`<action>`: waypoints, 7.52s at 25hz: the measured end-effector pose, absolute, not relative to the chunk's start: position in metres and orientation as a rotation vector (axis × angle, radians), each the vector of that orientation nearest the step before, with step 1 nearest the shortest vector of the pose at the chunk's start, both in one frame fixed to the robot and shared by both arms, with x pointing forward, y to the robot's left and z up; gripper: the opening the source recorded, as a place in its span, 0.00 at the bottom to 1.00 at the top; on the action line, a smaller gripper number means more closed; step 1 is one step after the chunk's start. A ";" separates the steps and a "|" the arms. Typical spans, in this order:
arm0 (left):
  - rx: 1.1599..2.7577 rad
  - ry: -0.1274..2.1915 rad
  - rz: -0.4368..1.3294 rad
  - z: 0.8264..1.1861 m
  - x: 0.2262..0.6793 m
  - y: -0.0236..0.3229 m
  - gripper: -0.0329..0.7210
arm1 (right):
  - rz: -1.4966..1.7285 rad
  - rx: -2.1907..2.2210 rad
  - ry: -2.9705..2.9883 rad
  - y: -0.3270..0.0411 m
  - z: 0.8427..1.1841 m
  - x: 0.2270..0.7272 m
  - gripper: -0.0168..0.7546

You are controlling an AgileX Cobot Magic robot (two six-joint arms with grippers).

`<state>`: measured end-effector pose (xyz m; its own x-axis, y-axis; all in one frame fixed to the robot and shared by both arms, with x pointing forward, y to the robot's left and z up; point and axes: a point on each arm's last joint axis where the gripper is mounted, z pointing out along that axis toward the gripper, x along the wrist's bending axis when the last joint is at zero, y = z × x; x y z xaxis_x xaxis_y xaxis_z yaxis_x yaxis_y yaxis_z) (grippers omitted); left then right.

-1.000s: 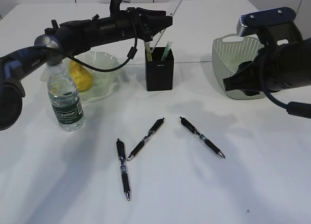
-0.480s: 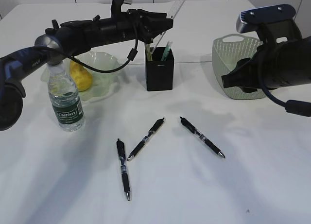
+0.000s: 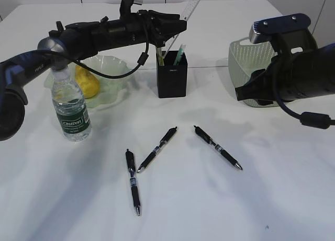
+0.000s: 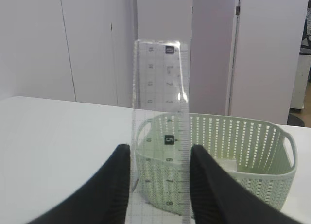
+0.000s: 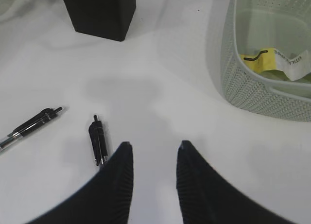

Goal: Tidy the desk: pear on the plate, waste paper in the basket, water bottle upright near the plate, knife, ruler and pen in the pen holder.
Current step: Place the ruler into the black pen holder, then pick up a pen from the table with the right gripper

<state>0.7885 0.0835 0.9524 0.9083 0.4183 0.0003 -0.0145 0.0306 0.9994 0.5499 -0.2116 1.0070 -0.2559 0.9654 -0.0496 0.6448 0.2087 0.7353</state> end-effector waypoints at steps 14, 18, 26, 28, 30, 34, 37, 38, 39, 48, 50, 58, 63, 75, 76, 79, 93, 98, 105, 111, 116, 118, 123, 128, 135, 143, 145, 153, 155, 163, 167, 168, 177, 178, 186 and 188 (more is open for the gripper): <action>1.509 0.336 0.335 0.952 0.788 0.083 0.38 | 0.842 1.478 1.972 -0.211 1.006 0.552 0.36; 1.509 0.336 0.335 0.952 0.788 0.083 0.38 | 0.842 1.478 1.972 -0.211 1.006 0.552 0.36; 1.508 0.318 0.319 0.953 0.786 0.083 0.38 | 0.847 1.476 1.970 -0.210 1.007 0.552 0.36; 1.507 0.316 0.317 0.953 0.786 0.083 0.39 | 0.847 1.476 1.970 -0.210 1.007 0.552 0.36; 1.507 0.316 0.317 0.953 0.786 0.083 0.39 | 0.848 1.478 1.969 -0.210 1.007 0.552 0.36; 1.507 0.316 0.317 0.953 0.786 0.083 0.39 | 0.848 1.478 1.969 -0.210 1.007 0.552 0.36; 1.507 0.316 0.317 0.953 0.786 0.083 0.39 | 0.848 1.478 1.969 -0.210 1.007 0.552 0.36; 1.507 0.318 0.316 0.953 0.786 0.083 0.39 | 0.850 1.477 1.968 -0.210 1.007 0.552 0.36; 1.507 0.318 0.316 0.953 0.786 0.083 0.40 | 0.850 1.477 1.968 -0.210 1.007 0.552 0.36; 1.507 0.319 0.317 0.953 0.787 0.083 0.40 | 0.853 1.478 1.966 -0.210 1.007 0.552 0.36; 1.507 0.319 0.317 0.953 0.787 0.083 0.40 | 0.853 1.478 1.966 -0.210 1.007 0.552 0.36; 1.507 0.322 0.320 0.953 0.787 0.083 0.41 | 0.853 1.478 1.966 -0.210 1.007 0.552 0.36; 1.507 0.333 0.329 0.953 0.788 0.083 0.43 | 0.853 1.481 1.965 -0.210 1.007 0.552 0.36; 1.502 0.340 0.331 0.953 0.788 0.083 0.45 | 0.856 1.479 1.964 -0.210 1.007 0.552 0.36; 1.500 0.341 0.331 0.953 0.788 0.084 0.45 | 0.856 1.479 1.964 -0.210 1.007 0.552 0.36; 1.496 0.341 0.327 0.953 0.788 0.083 0.45 | 0.856 1.479 1.964 -0.210 1.007 0.552 0.36; 1.493 0.350 0.211 0.955 0.791 0.117 0.44 | 0.788 1.515 1.984 -0.212 1.010 0.553 0.36; 1.517 0.369 0.225 0.952 0.794 0.128 0.43 | 0.787 1.516 1.975 -0.213 1.017 0.554 0.36; 1.508 0.355 0.236 0.966 0.793 0.128 0.43 | 0.777 1.521 1.977 -0.213 1.018 0.553 0.36; 1.485 0.338 0.245 0.987 0.792 0.128 0.43 | 0.721 1.551 1.997 -0.215 1.017 0.551 0.36; 1.455 0.374 0.210 1.009 0.789 0.129 0.43 | 0.685 1.571 1.991 -0.216 1.031 0.556 0.36; 1.434 0.406 0.174 1.016 0.788 0.129 0.43 | 0.685 1.573 1.982 -0.216 1.037 0.558 0.36; 1.316 0.569 -0.012 1.036 0.786 0.131 0.42 | 0.641 1.599 1.982 -0.217 1.048 0.560 0.36; 1.186 0.709 -0.233 1.056 0.782 0.132 0.41 | 0.582 1.636 1.983 -0.219 1.061 0.561 0.36; 0.955 1.010 -0.657 1.069 0.780 0.134 0.41 | 0.488 1.701 1.985 -0.222 1.082 0.559 0.36; 0.723 1.214 -0.844 1.068 0.791 0.153 0.35 | 0.402 1.828 2.028 -0.222 1.092 0.550 0.36; 0.659 1.247 -0.817 1.068 0.797 0.162 0.34 | 0.365 1.859 2.045 -0.223 1.091 0.546 0.36; 0.547 1.372 -0.554 1.060 0.818 0.203 0.33 | 0.205 1.956 2.106 -0.225 1.089 0.533 0.36; 0.604 1.406 -0.457 1.055 0.820 0.217 0.30 | 0.216 1.951 2.106 -0.225 1.095 0.534 0.36; 0.873 1.502 -0.170 1.048 0.819 0.262 0.24 | 0.340 1.915 2.069 -0.224 1.124 0.535 0.36; 1.081 1.524 0.041 1.069 0.807 0.275 0.24 | 0.352 1.923 2.076 -0.223 1.125 0.534 0.36; 1.123 1.528 0.081 1.075 0.804 0.277 0.24 | 0.356 1.925 2.080 -0.222 1.125 0.534 0.36; 1.482 1.602 0.244 1.105 0.770 0.285 0.24 | 0.368 1.924 2.106 -0.220 1.124 0.533 0.36; 1.520 1.618 0.253 1.107 0.767 0.286 0.24 | 0.367 1.919 2.111 -0.220 1.124 0.533 0.36; 1.661 1.665 0.368 1.145 0.735 0.295 0.24 | 0.384 1.898 2.158 -0.218 1.124 0.532 0.36; 1.658 1.652 0.421 1.161 0.727 0.296 0.24 | 0.392 1.891 2.174 -0.217 1.124 0.532 0.36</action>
<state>0.7265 0.2964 1.1607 0.1150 0.9566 -0.2678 0.7120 0.1086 0.6937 0.5320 -0.2167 1.1242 -0.1381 0.9904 -0.0004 0.9280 0.1295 0.3494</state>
